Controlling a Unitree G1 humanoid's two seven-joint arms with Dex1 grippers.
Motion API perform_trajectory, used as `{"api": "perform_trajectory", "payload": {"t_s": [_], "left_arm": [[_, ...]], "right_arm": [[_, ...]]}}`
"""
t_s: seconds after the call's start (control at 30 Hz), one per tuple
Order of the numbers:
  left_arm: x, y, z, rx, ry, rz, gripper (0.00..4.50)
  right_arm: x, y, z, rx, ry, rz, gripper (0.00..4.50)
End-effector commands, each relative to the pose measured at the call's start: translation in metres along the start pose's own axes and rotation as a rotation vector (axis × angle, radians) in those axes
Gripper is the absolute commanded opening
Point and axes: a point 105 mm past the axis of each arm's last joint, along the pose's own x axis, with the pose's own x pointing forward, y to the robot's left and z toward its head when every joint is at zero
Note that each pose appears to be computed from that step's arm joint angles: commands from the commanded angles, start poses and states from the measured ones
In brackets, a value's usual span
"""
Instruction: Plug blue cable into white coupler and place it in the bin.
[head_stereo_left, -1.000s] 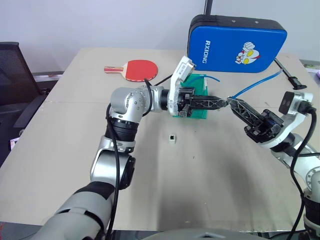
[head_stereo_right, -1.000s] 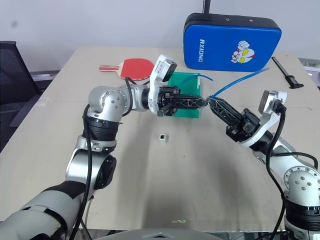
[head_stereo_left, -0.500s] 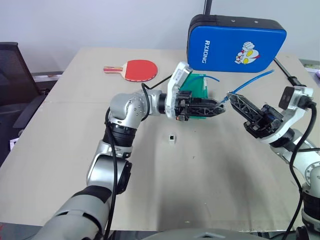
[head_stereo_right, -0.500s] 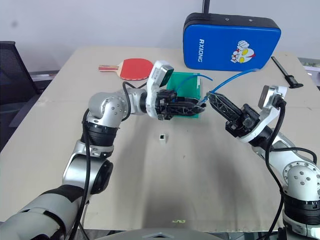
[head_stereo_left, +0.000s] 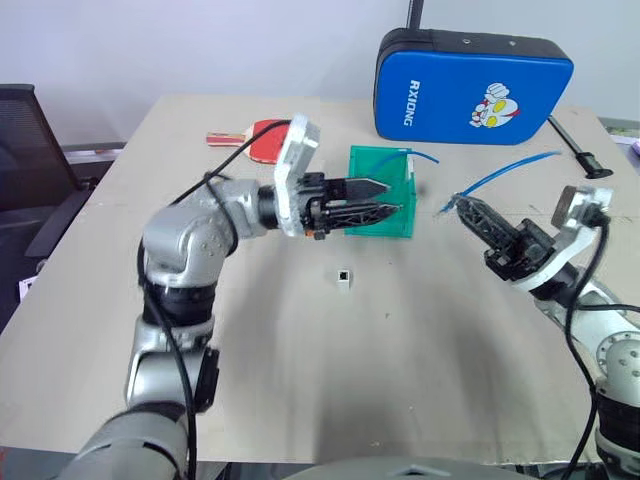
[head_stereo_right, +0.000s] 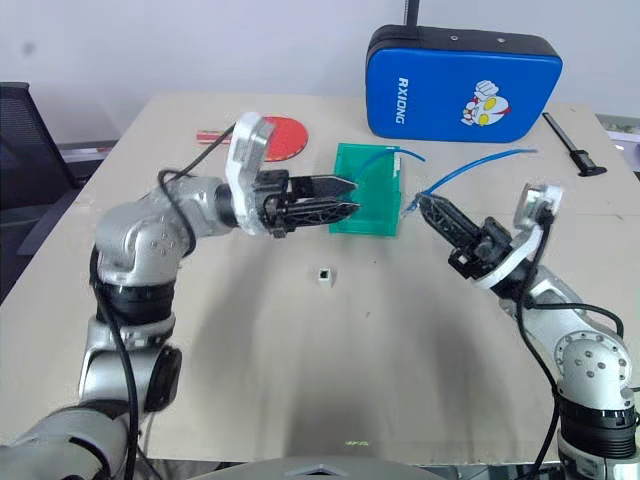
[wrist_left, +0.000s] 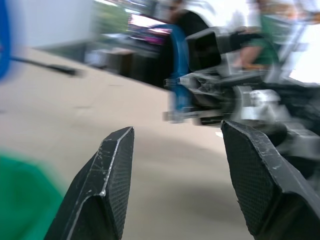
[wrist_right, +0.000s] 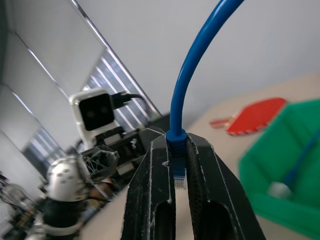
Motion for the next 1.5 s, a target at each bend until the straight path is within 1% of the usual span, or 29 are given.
{"api": "perform_trajectory", "payload": {"t_s": [0.03,0.07,0.13,0.2,0.3,0.4,0.43,0.53,0.6,0.77,1.0,1.27,1.5], "left_arm": [[-0.028,-0.009,-0.031,0.122,0.009,0.240,2.85],[-0.032,-0.014,-0.043,0.137,0.022,0.279,2.85],[-0.034,-0.030,-0.067,0.105,0.050,0.305,2.85],[-0.038,-0.037,-0.089,0.095,0.081,0.354,2.85],[-0.047,-0.026,-0.106,0.103,0.077,0.516,2.85],[-0.051,-0.017,-0.111,0.158,0.067,0.629,2.85],[-0.051,-0.015,-0.114,0.210,0.089,0.656,2.85],[-0.055,-0.013,-0.122,0.294,0.104,0.747,2.85],[-0.053,-0.017,-0.126,0.324,0.102,0.766,2.85],[-0.046,-0.028,-0.131,0.293,0.072,0.746,2.85],[-0.024,-0.042,-0.143,0.273,0.097,0.648,2.85],[-0.010,-0.037,-0.158,0.228,0.116,0.751,2.85],[-0.007,-0.041,-0.162,0.200,0.106,0.823,2.85]], "right_arm": [[-0.002,0.006,0.000,-0.073,-0.014,0.007,0.00],[-0.003,0.005,-0.001,-0.076,-0.016,-0.001,0.00],[-0.005,0.003,-0.003,-0.079,-0.014,-0.009,0.00],[-0.006,0.000,-0.006,-0.083,0.000,-0.019,0.00],[-0.008,-0.001,-0.008,-0.092,0.020,-0.020,0.00],[-0.009,-0.002,-0.006,-0.094,0.022,-0.022,0.00],[-0.009,-0.002,-0.005,-0.094,0.021,-0.025,0.00],[-0.011,-0.003,-0.005,-0.096,0.028,-0.035,0.00],[-0.012,-0.002,-0.005,-0.094,0.033,-0.040,0.00],[-0.014,-0.001,-0.006,-0.081,0.050,-0.054,0.00],[-0.019,0.002,-0.007,-0.076,0.074,-0.080,0.00],[-0.024,0.005,-0.004,-0.065,0.091,-0.099,0.00],[-0.024,0.004,-0.002,-0.059,0.112,-0.101,0.00]]}}
